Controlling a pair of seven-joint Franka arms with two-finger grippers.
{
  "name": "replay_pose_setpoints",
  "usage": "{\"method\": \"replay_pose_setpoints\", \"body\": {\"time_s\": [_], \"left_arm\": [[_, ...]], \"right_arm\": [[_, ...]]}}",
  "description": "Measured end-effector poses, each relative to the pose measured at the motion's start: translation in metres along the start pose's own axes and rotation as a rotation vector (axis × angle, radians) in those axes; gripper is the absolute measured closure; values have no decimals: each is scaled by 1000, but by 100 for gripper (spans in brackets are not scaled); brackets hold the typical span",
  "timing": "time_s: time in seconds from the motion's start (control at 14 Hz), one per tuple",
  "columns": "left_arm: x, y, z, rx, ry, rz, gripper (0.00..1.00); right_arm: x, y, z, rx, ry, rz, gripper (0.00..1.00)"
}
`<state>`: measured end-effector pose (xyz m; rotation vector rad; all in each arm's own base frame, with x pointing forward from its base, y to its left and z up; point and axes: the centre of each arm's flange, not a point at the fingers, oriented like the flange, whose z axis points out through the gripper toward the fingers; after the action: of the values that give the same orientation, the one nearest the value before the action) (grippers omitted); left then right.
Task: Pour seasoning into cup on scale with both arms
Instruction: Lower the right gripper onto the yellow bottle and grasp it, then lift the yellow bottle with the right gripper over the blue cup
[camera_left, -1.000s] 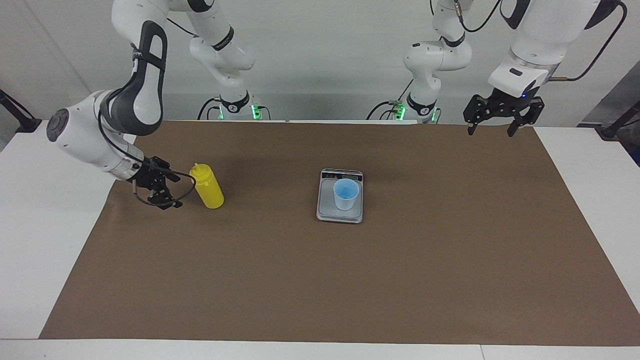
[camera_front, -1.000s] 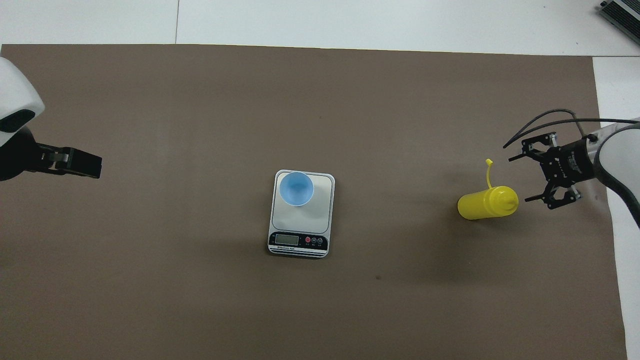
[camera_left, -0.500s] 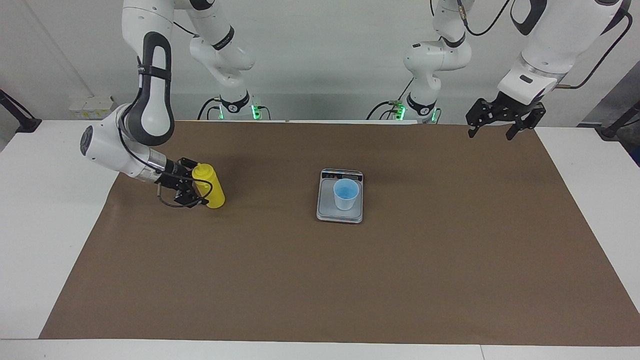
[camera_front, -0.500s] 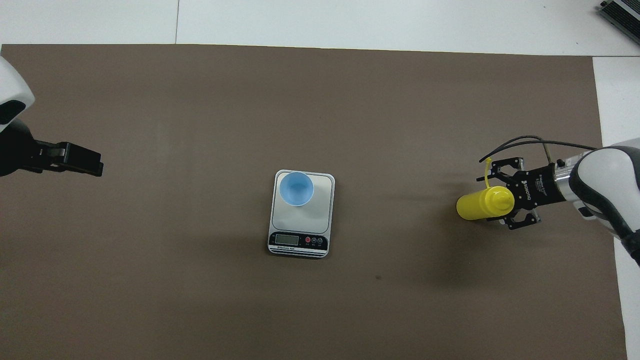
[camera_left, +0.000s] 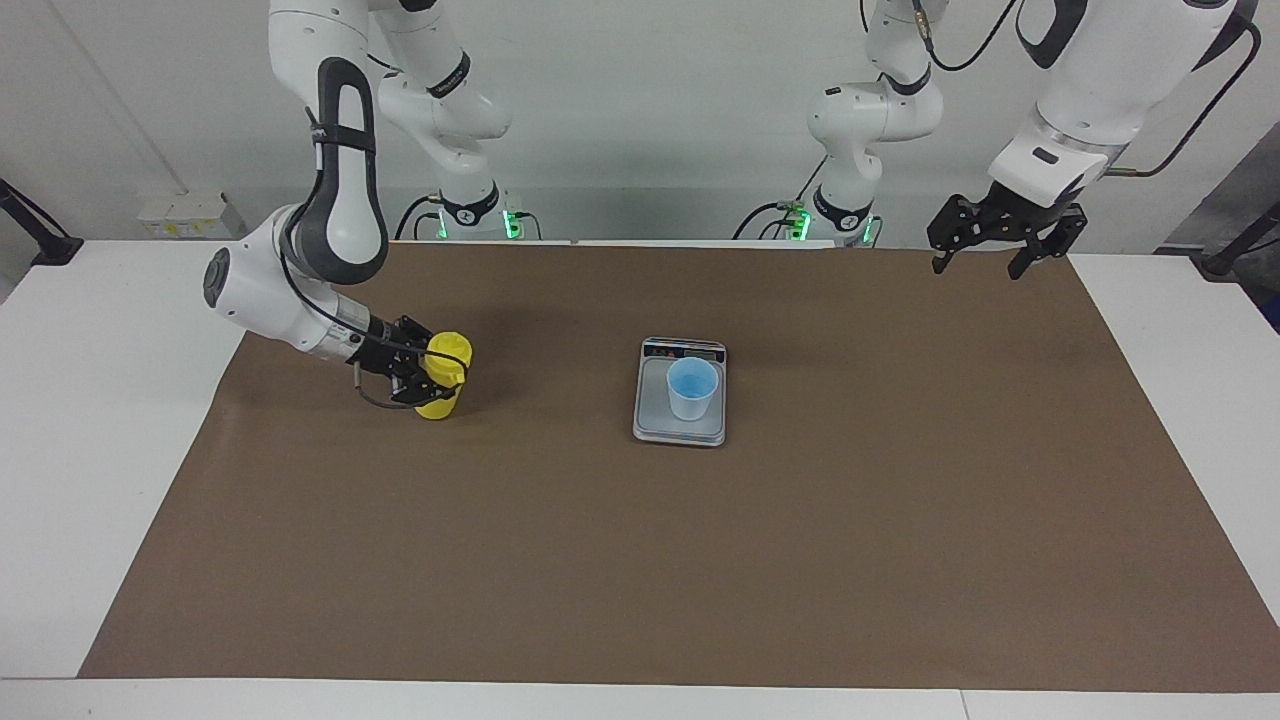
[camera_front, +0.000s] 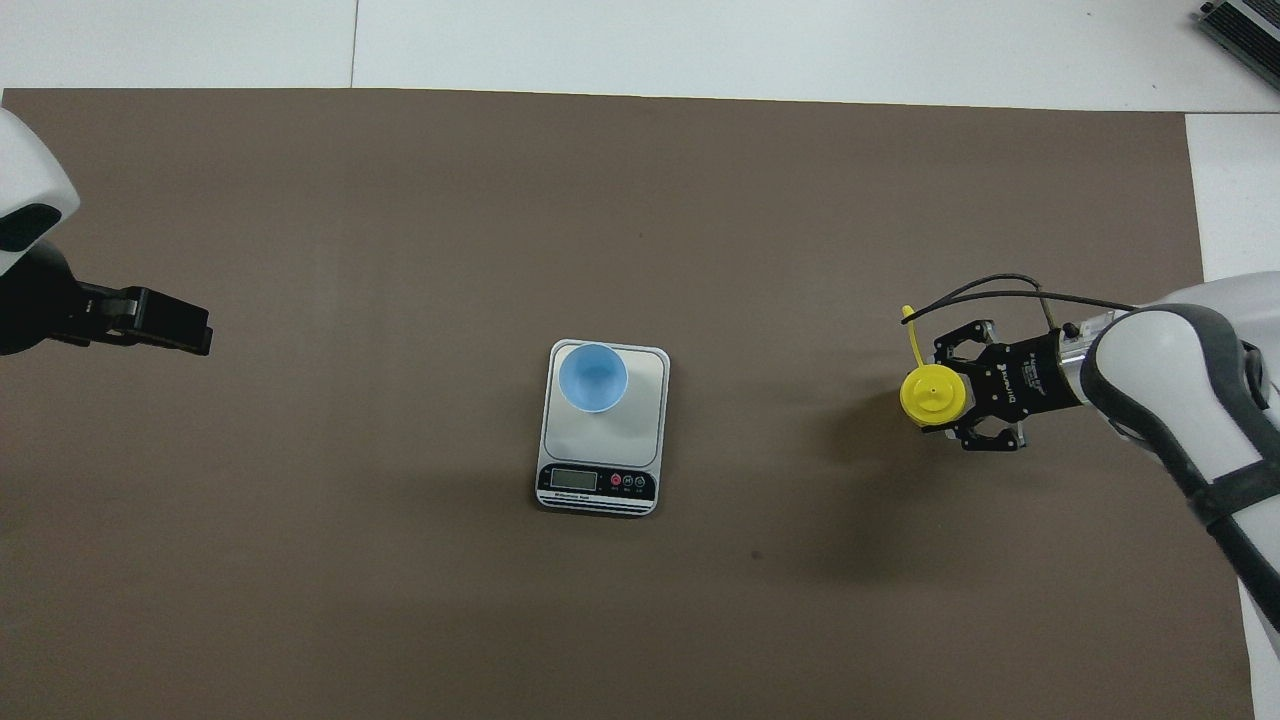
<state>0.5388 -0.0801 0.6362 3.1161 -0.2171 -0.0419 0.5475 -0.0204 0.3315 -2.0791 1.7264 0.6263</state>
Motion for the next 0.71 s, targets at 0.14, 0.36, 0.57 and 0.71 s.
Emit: {"method": "replay_pose_setpoints", "body": {"time_s": [0.14, 0.36, 0.57, 0.71], "left_arm": [[0, 0, 0, 2, -1, 6, 0], [0, 0, 0, 2, -2, 7, 0], [0, 0, 0, 2, -2, 8, 0], [0, 0, 0, 2, -3, 8, 0]], "right_arm": [[-20, -10, 9, 14, 31, 22, 36], [-70, -25, 22, -4, 146, 23, 38], [-135, -40, 32, -27, 318, 40, 47], [-175, -46, 41, -14, 407, 53, 47]]}}
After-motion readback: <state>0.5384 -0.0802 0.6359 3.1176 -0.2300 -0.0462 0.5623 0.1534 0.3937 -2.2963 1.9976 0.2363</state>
